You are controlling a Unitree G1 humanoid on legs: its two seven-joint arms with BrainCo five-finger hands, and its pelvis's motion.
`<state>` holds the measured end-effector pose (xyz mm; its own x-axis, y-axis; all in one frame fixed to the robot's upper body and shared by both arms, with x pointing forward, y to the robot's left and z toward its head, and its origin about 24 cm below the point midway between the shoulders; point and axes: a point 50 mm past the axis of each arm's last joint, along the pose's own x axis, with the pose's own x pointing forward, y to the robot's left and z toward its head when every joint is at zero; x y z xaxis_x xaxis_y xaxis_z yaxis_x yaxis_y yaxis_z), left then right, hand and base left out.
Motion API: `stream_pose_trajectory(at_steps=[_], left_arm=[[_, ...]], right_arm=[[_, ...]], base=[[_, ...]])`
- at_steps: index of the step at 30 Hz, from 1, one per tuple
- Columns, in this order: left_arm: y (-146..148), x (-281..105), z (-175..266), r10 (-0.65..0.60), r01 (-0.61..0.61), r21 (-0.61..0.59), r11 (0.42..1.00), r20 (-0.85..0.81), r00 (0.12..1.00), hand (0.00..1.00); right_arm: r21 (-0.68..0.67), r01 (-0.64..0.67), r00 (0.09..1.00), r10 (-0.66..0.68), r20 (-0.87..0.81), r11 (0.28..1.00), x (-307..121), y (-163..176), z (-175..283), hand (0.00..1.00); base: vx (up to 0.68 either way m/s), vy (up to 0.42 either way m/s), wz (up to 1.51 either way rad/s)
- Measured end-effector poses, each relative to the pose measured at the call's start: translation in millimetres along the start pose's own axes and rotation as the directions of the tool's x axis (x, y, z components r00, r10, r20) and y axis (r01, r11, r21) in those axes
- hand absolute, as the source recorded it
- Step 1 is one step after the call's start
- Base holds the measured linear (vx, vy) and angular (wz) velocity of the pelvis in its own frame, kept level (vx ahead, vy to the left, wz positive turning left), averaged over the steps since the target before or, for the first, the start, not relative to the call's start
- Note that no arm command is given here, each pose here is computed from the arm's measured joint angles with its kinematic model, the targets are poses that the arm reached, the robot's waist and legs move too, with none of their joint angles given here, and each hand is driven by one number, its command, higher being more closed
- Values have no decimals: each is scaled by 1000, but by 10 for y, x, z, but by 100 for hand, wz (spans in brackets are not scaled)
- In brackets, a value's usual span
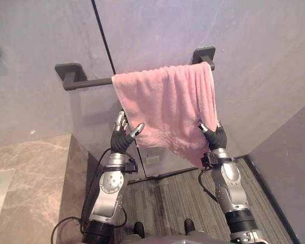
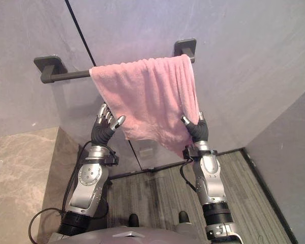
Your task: Organize washtable
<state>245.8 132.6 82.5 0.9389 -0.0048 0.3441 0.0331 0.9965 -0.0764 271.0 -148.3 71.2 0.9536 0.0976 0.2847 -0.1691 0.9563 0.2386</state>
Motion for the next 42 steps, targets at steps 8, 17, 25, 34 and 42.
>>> stream_pose_trajectory(at_steps=[8, 17, 25, 34, 42], left_arm=[[-106, 140, 231, 31, -22, -81, 996, 115, 993, 0], [-210, 369, 173, 74, -65, -90, 994, 110, 991, 100], [2, 424, -74, 170, -170, 36, 985, 12, 985, 100], [213, 428, -46, 238, -241, 115, 964, 41, 970, 100], [314, 370, -64, 260, -265, 175, 948, 47, 964, 100]], right_arm=[[10, -43, 999, 43, 11, 999, -43, 122, 5, 100], [13, -68, 998, 68, 10, 998, -34, 196, -2, 100], [13, -78, 997, 78, 27, 997, -36, 224, 41, 100], [13, -76, 997, 76, 31, 997, -39, 223, 51, 100], [13, -64, 998, 64, 28, 998, -50, 205, 46, 100]], base=[[-1, 0, -1], [5, 2, -7], [-2, 2, -2], [2, 1, -2], [-6, 0, 4]])
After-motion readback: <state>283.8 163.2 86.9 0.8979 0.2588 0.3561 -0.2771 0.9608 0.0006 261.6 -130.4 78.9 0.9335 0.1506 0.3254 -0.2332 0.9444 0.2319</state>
